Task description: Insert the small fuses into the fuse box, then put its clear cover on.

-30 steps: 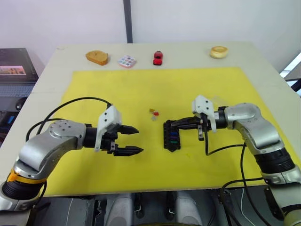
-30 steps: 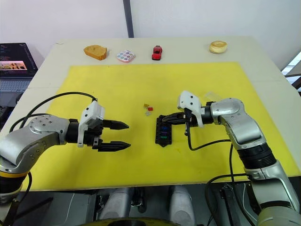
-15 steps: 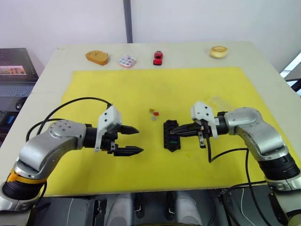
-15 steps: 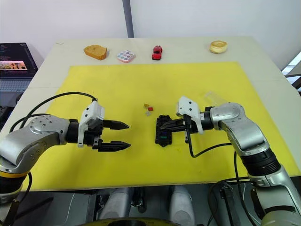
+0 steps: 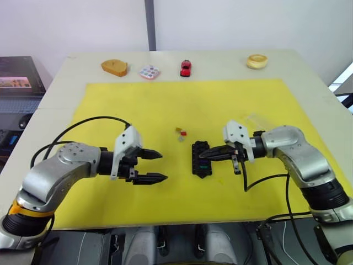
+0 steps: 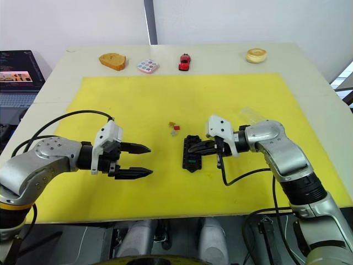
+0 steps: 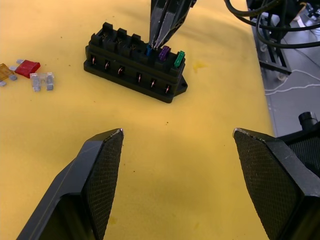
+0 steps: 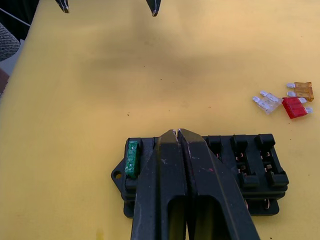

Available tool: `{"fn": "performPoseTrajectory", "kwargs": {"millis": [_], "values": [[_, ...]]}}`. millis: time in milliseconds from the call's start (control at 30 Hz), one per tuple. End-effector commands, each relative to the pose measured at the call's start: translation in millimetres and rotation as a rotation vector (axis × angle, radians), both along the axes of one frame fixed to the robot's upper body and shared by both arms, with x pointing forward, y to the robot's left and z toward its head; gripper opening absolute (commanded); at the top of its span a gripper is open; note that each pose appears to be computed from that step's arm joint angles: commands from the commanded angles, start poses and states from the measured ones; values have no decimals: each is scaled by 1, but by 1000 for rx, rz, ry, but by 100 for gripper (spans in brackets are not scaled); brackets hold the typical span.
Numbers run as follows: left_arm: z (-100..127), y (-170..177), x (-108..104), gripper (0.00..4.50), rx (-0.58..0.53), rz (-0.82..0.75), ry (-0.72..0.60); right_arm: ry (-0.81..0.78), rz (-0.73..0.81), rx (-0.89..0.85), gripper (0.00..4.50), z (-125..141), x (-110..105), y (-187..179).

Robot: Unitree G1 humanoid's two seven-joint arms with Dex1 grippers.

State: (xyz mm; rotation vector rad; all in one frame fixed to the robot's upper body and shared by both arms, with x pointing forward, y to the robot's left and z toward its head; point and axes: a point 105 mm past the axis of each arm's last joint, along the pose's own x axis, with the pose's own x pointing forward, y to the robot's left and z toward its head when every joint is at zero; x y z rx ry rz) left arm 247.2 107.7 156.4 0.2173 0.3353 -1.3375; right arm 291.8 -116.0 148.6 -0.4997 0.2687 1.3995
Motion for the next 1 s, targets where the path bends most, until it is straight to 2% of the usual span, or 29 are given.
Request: {"fn": "performPoseTrajectory", "kwargs": {"millis": [33,700,1000], "values": [[11,2,0,368,-6,-1,-50,51,-38,-52,4,-18,3,-5],[11,4,2,368,0,12,-69,108,-99,-174,4,-42,4,-17],[11,4,3,368,-4,18,-70,124,-72,-168,4,-37,-3,-19]]}}
